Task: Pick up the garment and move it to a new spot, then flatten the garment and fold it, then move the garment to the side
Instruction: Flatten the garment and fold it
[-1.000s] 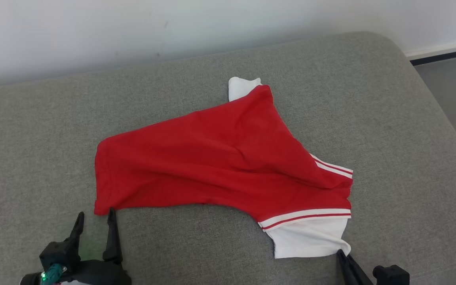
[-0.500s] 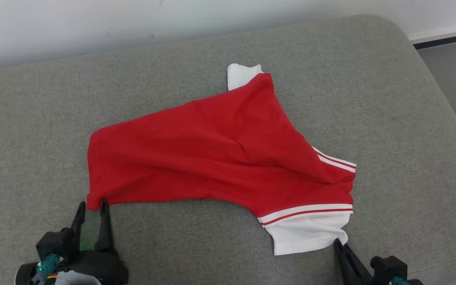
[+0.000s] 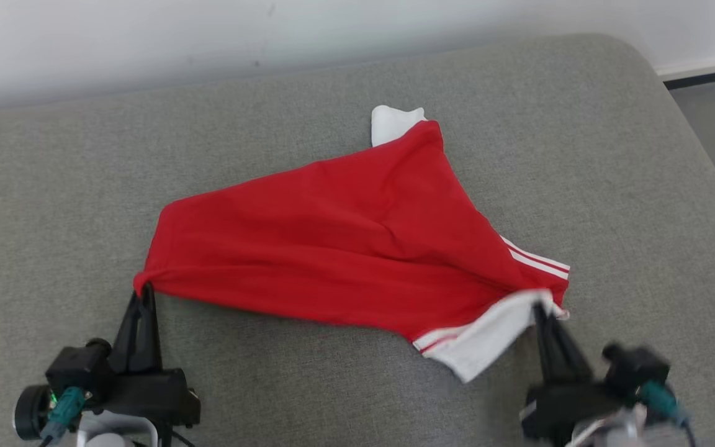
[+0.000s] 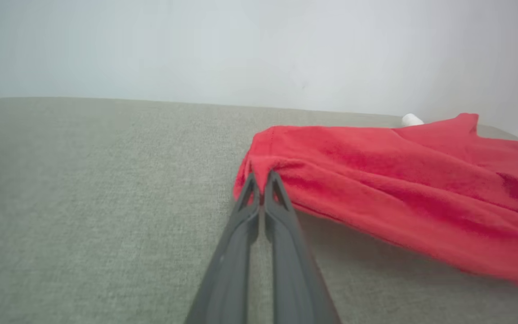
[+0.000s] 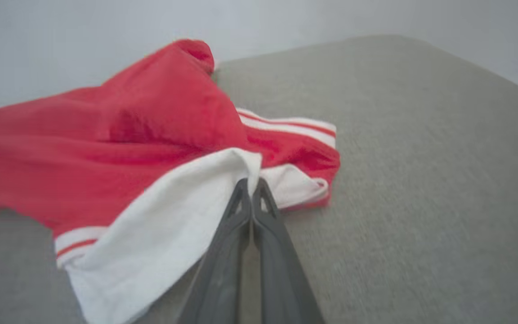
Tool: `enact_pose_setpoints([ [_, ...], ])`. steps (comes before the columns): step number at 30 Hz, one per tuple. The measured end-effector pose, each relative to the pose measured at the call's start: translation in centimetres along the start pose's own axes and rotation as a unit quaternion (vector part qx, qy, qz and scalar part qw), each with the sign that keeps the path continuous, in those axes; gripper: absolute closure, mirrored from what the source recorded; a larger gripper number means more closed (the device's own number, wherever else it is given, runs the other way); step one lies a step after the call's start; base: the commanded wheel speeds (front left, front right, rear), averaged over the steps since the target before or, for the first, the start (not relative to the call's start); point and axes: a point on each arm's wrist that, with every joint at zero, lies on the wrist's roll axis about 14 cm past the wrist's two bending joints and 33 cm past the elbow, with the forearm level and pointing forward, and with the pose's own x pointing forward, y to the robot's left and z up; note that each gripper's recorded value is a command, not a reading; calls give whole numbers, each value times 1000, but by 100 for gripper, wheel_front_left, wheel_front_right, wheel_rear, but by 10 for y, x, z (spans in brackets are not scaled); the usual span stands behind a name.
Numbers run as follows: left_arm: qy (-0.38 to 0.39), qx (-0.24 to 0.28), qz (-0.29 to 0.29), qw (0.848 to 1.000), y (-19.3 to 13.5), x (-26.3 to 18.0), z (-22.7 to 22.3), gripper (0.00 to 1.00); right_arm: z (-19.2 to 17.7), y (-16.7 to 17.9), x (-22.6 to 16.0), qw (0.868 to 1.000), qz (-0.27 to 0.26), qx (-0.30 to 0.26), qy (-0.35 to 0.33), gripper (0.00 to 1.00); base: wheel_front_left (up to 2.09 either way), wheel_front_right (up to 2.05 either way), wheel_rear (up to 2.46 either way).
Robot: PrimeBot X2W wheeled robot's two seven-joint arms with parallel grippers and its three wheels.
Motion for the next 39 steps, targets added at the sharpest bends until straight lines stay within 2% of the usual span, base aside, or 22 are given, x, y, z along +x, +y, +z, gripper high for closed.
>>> enact_pose_setpoints([
  [2, -24, 10, -1, 1000, 0, 1, 17, 100, 43, 9, 15, 998, 12, 14, -66, 100, 0, 0, 0],
  [5, -66, 32, -3, 997, 1, 3, 48, 100, 108, 22, 25, 986, 37, 21, -158, 100, 0, 0, 0],
  [8, -119, 65, -13, 991, 1, 9, 91, 100, 170, 33, 25, 968, 65, 12, -241, 100, 0, 0, 0],
  [12, -183, 124, -38, 975, -7, 12, 149, 100, 245, 44, 14, 938, 99, -18, -331, 100, 0, 0, 0],
  [17, -269, 194, -65, 941, -21, 3, 235, 100, 325, 57, -15, 896, 129, -49, -423, 100, 0, 0, 0],
  [23, -360, 285, -67, 886, -32, -27, 337, 100, 406, 75, -63, 836, 157, -82, -520, 100, 0, 0, 0],
  [25, -377, 307, -64, 872, -34, -37, 363, 100, 425, 82, -72, 822, 167, -89, -537, 100, 0, 0, 0],
  [27, -379, 321, -57, 866, -33, -43, 379, 100, 437, 89, -74, 818, 176, -93, -540, 100, 0, 0, 0],
  [29, -377, 334, -50, 862, -31, -46, 388, 100, 443, 97, -70, 820, 185, -95, -533, 100, 0, 0, 0],
  [31, -364, 333, -46, 868, -26, -40, 388, 100, 443, 106, -60, 825, 192, -110, -520, 100, 0, 0, 0],
  [35, -324, 332, -44, 885, -14, -17, 364, 100, 427, 118, -22, 848, 200, -128, -473, 100, 0, 0, 0],
  [39, -299, 315, -35, 900, 0, 13, 345, 100, 427, 123, 14, 859, 200, -132, -452, 100, 0, 0, 0],
])
